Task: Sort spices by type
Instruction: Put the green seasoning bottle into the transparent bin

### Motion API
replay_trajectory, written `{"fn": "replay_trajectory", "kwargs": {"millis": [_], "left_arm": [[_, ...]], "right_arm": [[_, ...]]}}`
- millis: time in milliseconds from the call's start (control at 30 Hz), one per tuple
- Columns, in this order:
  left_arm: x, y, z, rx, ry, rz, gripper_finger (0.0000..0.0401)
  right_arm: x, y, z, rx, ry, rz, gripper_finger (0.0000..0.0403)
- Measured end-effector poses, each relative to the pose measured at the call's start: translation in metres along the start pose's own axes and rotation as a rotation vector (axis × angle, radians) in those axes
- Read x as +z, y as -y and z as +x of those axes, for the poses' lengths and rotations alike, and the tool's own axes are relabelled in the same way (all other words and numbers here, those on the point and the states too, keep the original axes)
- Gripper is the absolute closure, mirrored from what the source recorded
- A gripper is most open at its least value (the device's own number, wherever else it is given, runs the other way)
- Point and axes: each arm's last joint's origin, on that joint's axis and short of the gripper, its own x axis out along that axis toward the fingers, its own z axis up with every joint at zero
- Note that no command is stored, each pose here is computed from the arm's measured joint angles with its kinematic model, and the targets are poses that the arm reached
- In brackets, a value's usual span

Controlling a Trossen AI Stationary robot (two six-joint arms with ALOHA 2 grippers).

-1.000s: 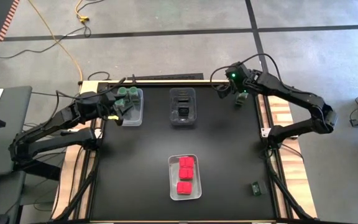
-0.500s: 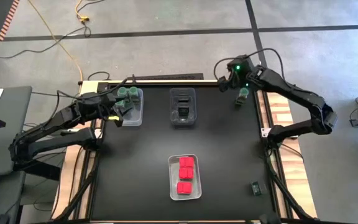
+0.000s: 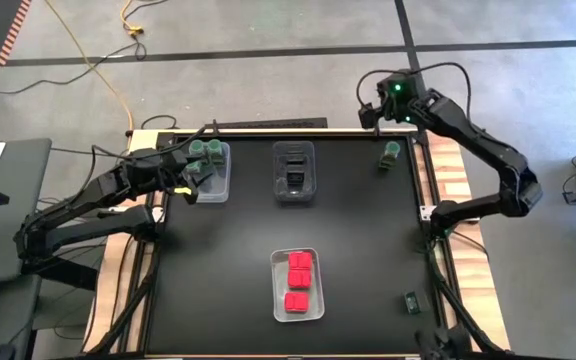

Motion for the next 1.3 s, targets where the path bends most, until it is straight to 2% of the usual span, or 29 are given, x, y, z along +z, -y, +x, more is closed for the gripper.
{"fn": "replay_trajectory", "kwargs": {"millis": [200, 467, 767, 867, 1033, 1300], "left_arm": [[0.0, 0.0, 0.0, 0.0, 0.0, -0.002, 0.0126], [0.0, 0.0, 0.0, 0.0, 0.001, -0.031, 0.0126], [0.0, 0.0, 0.0, 0.0, 0.0, -0.071, 0.0126], [0.0, 0.0, 0.0, 0.0, -0.004, -0.074, 0.0126], [0.0, 0.0, 0.0, 0.0, -0.005, -0.074, 0.0126], [-0.001, 0.0, 0.0, 0.0, -0.006, -0.088, 0.0126]], "right_arm": [[0.013, 0.005, 0.012, 0.02, -0.088, -0.074, 0.0047], [0.022, 0.01, 0.047, 0.044, -0.357, -0.305, 0.0047], [-0.001, 0.024, 0.086, 0.11, -0.638, -0.463, 0.0047], [-0.009, 0.03, 0.097, 0.126, -0.717, -0.478, 0.0047], [-0.015, 0.037, 0.112, 0.128, -0.766, -0.466, 0.0047], [-0.027, 0.041, 0.111, 0.147, -0.87, -0.461, 0.0048]]}}
